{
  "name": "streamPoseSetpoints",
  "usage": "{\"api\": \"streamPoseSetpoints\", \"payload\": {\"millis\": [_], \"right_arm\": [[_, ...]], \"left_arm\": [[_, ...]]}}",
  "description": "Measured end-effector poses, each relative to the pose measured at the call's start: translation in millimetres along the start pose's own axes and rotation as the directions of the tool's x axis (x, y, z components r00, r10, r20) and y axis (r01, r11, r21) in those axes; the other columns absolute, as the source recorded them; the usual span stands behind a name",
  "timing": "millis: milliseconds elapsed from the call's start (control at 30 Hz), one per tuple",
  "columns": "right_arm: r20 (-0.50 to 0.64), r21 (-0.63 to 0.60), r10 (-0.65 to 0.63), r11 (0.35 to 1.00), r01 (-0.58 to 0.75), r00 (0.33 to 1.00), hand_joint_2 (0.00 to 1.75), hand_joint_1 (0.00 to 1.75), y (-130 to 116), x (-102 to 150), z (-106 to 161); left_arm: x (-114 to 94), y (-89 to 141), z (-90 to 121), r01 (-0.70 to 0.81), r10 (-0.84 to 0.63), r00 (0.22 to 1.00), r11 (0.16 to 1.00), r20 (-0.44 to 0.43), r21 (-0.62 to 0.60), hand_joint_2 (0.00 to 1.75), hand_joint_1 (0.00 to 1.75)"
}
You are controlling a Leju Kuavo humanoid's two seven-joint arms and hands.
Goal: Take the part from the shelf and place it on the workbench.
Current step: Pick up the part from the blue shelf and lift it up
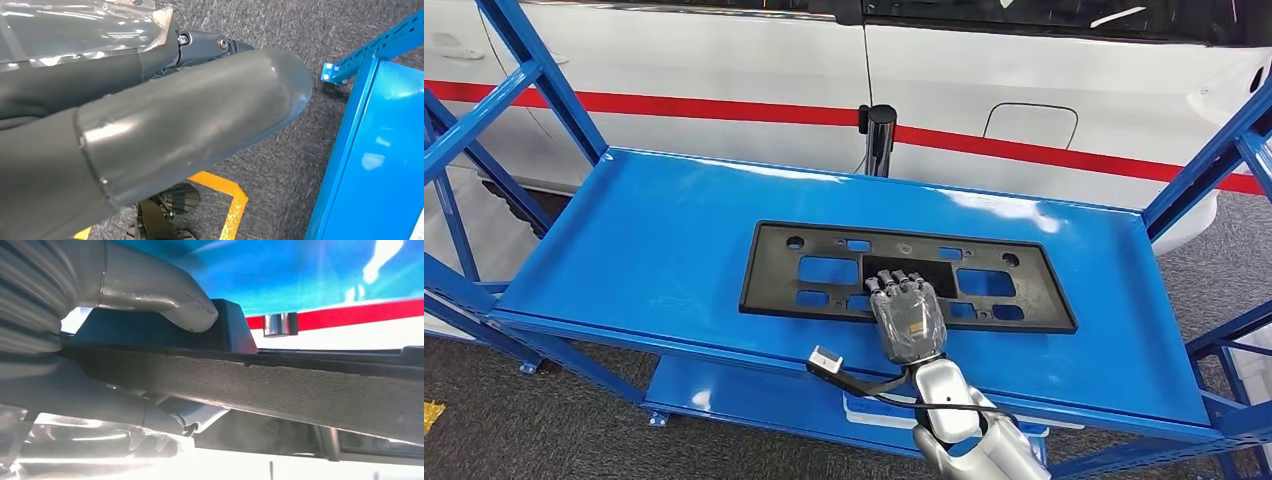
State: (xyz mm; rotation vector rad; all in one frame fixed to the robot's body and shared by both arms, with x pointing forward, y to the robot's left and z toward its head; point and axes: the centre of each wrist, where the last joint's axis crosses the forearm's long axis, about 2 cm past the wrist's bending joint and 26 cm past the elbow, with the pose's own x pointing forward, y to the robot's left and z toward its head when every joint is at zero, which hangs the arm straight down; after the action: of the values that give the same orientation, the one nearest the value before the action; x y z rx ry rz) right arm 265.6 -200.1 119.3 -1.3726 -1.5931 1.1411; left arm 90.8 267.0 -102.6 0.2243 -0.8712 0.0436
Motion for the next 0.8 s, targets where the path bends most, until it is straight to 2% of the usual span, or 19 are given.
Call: {"api": "streamPoseSetpoints", "payload": {"millis": [233, 433, 600, 767, 800], "right_arm": [[-0.044, -0.009, -0.027, 1.000, 0.027, 0.999, 1.75, 1.75, -3, -1, -2], [-0.036, -0.014, -0.071, 0.997, 0.070, 0.997, 1.75, 1.75, -5, -2, -4], [0.052, -0.096, -0.281, 0.954, 0.285, 0.958, 1.75, 1.75, -19, 1, -12], [0.162, -0.227, -0.508, 0.815, 0.533, 0.846, 1.75, 1.75, -41, -1, -27], [0.192, -0.239, -0.557, 0.772, 0.589, 0.808, 1.75, 1.75, -44, -2, -30]], "left_arm": [[0, -1, 0, -0.001, 0.001, 1.000, 1.000, -0.001, -0.002, 0.00, 0.00], [0, -1, 0, 0.000, 0.000, 1.000, 1.000, -0.001, -0.002, 0.00, 0.00], [0, -1, 0, 0.007, -0.007, 1.000, 1.000, 0.002, -0.007, 0.00, 0.00], [0, -3, 1, 0.011, -0.011, 1.000, 1.000, 0.004, -0.014, 0.00, 0.00], [1, -3, 1, 0.009, -0.009, 1.000, 1.000, 0.005, -0.015, 0.44, 0.00]]}}
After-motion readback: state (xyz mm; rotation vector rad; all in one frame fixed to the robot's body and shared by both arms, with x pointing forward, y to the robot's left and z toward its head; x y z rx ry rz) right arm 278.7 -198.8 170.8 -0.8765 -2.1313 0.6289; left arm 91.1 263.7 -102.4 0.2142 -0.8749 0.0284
